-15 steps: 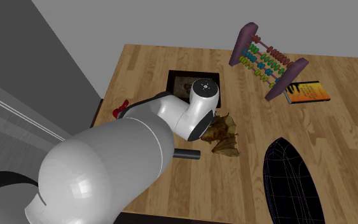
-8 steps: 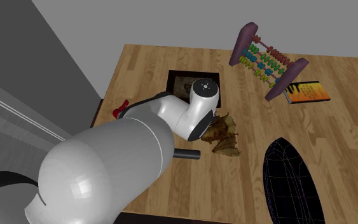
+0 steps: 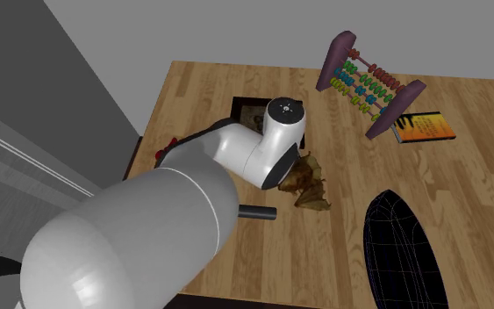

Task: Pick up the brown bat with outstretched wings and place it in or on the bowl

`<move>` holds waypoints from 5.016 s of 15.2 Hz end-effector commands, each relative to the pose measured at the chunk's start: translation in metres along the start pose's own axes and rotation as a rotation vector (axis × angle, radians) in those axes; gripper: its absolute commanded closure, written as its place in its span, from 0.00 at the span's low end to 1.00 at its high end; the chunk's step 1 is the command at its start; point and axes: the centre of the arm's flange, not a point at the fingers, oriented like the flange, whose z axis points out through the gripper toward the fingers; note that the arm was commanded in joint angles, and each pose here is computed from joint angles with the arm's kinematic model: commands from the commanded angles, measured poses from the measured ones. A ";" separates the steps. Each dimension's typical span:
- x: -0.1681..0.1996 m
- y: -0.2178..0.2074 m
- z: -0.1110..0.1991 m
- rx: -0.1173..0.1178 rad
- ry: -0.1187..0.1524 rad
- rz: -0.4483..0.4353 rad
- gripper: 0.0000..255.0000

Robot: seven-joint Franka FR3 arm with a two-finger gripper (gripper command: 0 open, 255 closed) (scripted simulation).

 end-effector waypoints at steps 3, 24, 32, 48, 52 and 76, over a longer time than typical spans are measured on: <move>0.001 0.002 -0.022 -0.001 0.000 0.000 1.00; 0.010 0.013 -0.132 -0.001 0.000 0.000 1.00; -0.064 0.041 -0.147 -0.001 0.000 0.000 1.00; -0.261 0.112 -0.171 -0.001 0.000 0.000 1.00; -0.311 0.130 -0.177 -0.001 0.000 0.000 1.00; -0.342 0.128 -0.083 -0.001 0.000 0.000 1.00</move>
